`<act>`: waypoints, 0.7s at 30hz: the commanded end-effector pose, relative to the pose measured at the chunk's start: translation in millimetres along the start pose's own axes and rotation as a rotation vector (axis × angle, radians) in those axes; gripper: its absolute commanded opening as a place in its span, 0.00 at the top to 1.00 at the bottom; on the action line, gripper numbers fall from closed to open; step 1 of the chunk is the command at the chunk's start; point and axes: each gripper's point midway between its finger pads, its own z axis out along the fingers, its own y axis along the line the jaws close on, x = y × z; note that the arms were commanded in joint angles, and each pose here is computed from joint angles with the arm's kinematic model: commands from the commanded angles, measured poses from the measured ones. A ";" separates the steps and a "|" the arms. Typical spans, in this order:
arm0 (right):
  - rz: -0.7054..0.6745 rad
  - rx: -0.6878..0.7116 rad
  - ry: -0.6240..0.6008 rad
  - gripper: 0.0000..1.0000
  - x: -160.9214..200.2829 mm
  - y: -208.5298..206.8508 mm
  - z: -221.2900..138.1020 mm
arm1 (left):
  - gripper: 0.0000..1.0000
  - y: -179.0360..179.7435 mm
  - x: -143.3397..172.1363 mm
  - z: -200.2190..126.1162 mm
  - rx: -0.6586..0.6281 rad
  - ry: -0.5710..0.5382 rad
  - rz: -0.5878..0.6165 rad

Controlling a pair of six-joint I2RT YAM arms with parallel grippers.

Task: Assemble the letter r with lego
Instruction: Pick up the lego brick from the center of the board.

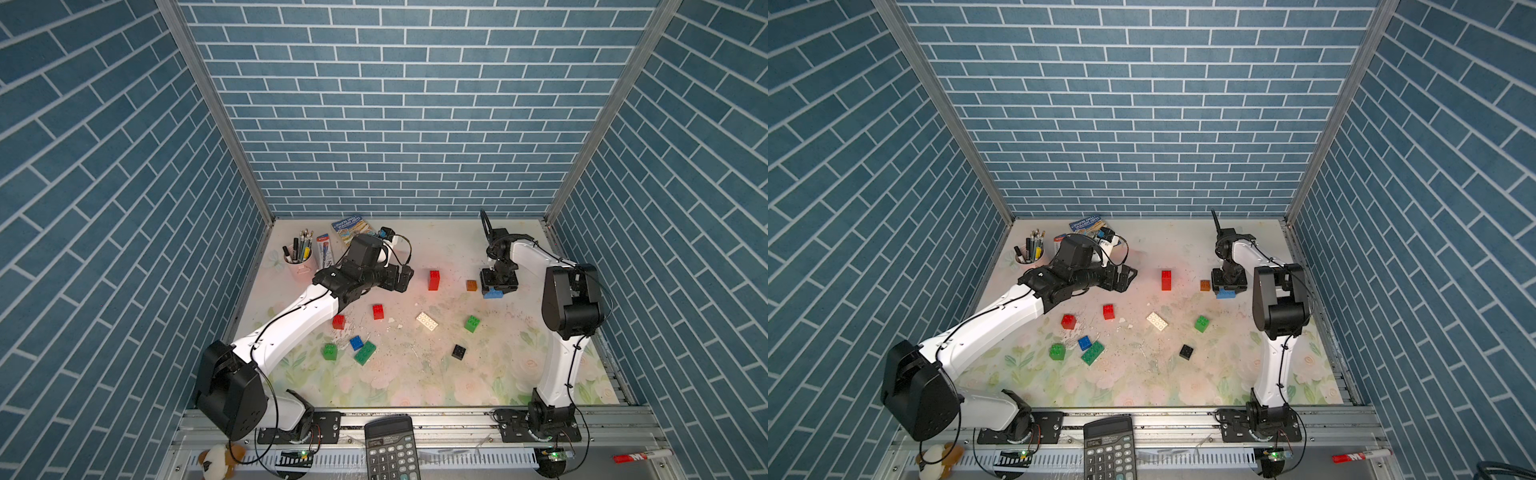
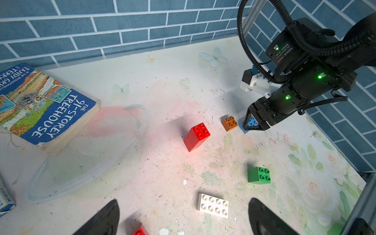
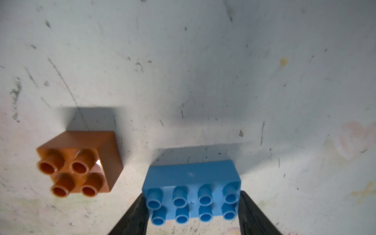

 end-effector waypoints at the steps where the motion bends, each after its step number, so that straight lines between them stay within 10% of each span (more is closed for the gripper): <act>1: 0.008 0.021 0.025 0.37 4.7 -3.3 7.5 | 0.00 0.5 -5.2 -3.0 -0.006 -0.003 0.012; 21: 0.122 -0.063 -0.035 0.65 1.9 10.3 -46.3 | 0.00 1.5 -3.0 -17.5 -0.014 -0.023 0.024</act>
